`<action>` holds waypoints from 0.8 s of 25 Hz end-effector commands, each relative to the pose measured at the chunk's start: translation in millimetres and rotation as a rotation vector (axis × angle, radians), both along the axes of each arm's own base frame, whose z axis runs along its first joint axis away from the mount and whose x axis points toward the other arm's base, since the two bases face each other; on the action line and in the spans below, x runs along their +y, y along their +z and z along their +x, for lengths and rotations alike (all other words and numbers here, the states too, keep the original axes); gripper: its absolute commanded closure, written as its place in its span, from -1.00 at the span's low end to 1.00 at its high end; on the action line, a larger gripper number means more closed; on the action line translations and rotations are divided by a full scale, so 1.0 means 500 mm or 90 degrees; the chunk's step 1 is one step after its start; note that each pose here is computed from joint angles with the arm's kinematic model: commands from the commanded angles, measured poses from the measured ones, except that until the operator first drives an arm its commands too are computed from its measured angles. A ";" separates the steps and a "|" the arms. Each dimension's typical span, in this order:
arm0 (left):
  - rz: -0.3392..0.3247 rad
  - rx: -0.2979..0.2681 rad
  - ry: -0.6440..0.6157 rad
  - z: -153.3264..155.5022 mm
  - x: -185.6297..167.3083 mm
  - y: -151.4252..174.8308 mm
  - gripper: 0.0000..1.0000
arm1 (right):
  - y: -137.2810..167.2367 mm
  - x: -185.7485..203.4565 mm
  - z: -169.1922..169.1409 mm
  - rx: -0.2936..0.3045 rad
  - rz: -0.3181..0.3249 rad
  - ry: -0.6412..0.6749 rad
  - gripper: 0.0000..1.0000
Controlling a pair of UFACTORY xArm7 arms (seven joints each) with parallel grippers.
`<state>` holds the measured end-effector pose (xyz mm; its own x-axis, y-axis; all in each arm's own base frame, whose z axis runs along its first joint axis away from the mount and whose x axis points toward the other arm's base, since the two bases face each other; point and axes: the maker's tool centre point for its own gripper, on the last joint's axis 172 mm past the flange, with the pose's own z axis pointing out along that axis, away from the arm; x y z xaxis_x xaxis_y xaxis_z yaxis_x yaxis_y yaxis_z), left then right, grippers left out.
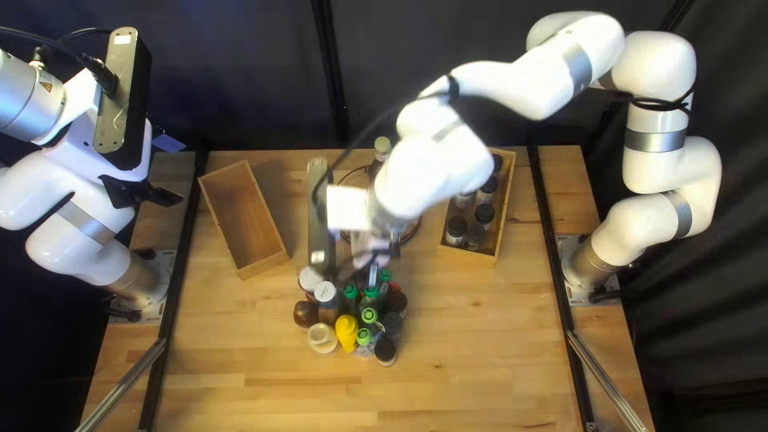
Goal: Separate condiments, baby food and spices and place it in 3 different racks/containers
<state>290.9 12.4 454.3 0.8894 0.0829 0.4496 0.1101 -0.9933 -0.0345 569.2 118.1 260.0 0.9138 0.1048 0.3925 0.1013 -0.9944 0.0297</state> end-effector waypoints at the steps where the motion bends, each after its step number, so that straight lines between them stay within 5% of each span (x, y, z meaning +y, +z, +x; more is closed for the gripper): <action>1: 0.000 0.000 0.000 0.000 0.000 0.000 -1.00 | -0.038 0.021 0.021 -0.001 0.005 0.004 -1.00; 15: 0.000 0.000 0.000 0.000 0.000 0.000 -1.00 | -0.134 -0.014 0.073 0.033 0.019 0.008 -1.00; 20: 0.000 0.000 0.000 0.000 0.000 0.000 -1.00 | -0.149 -0.014 0.086 0.036 0.025 0.011 -0.58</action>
<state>290.9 12.4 454.3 0.8894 0.0829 0.4496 0.1101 -0.9933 -0.0345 609.0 111.1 188.3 0.9327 0.1050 0.3450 0.1164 -0.9931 -0.0124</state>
